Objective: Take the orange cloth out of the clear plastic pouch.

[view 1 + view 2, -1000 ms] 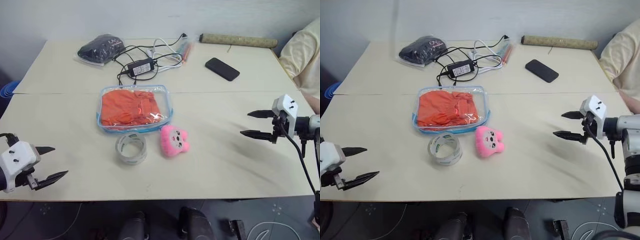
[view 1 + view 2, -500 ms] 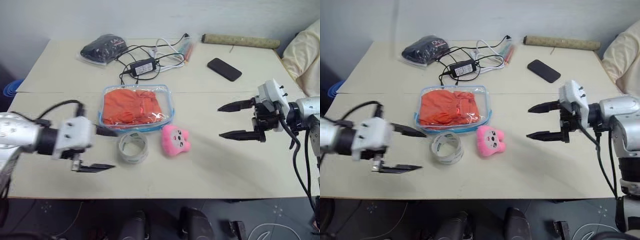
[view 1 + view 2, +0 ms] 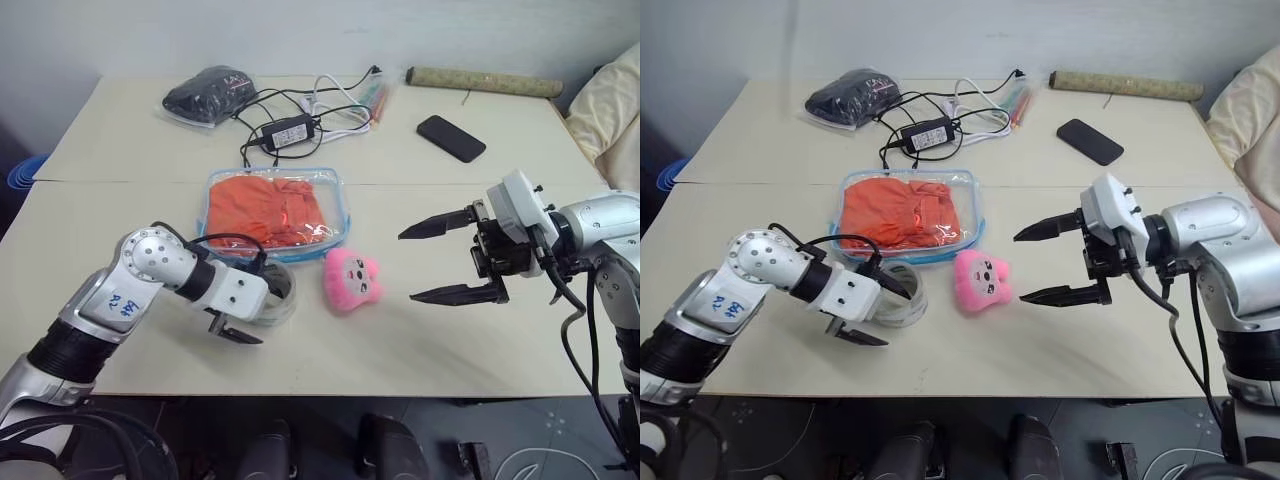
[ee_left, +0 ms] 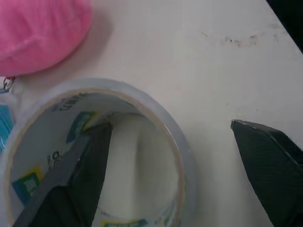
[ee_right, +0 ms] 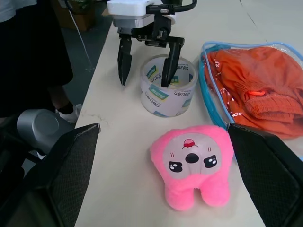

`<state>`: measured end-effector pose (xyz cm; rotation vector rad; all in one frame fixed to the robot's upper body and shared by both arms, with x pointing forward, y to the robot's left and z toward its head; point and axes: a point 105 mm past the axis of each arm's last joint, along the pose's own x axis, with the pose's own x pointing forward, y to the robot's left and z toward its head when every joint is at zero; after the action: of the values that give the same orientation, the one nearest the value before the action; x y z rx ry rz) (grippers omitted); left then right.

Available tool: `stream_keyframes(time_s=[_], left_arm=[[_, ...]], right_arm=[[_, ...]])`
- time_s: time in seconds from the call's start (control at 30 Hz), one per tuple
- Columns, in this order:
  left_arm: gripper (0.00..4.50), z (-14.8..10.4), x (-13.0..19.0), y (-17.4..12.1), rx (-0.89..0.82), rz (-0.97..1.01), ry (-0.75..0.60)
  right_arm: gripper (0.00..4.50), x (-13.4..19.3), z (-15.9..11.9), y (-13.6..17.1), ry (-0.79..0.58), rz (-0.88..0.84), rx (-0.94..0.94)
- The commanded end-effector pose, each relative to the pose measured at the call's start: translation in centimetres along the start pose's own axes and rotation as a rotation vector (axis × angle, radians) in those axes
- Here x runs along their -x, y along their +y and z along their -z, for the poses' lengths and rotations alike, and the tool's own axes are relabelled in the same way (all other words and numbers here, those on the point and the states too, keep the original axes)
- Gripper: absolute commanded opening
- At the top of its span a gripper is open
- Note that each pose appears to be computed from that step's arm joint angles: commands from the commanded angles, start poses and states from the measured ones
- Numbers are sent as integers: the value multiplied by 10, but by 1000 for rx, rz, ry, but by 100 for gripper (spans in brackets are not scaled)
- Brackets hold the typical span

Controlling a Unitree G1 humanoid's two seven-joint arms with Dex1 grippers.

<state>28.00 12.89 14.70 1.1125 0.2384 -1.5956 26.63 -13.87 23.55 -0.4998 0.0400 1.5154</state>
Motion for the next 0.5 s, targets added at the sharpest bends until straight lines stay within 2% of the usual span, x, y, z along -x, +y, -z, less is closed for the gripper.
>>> stream_keyframes(time_s=[0.03, 0.2, 0.3, 0.33, 0.5], left_arm=[[292, -6, 2, -1, -17, 17, -14], [126, -6, 8, -5, 26, 1, -36], [42, -3, 15, -8, 49, -25, -24], [31, -2, 18, -9, 64, -45, -22], [31, -4, 45, -25, 261, -182, -69]], right_arm=[[450, 10, -11, 3, -10, 24, 62], [450, 11, -11, 2, -23, 25, 62], [450, 10, -11, 0, -32, 22, 64], [450, 9, -10, 0, -34, 18, 64], [450, 3, -7, -9, -46, 49, 100]])
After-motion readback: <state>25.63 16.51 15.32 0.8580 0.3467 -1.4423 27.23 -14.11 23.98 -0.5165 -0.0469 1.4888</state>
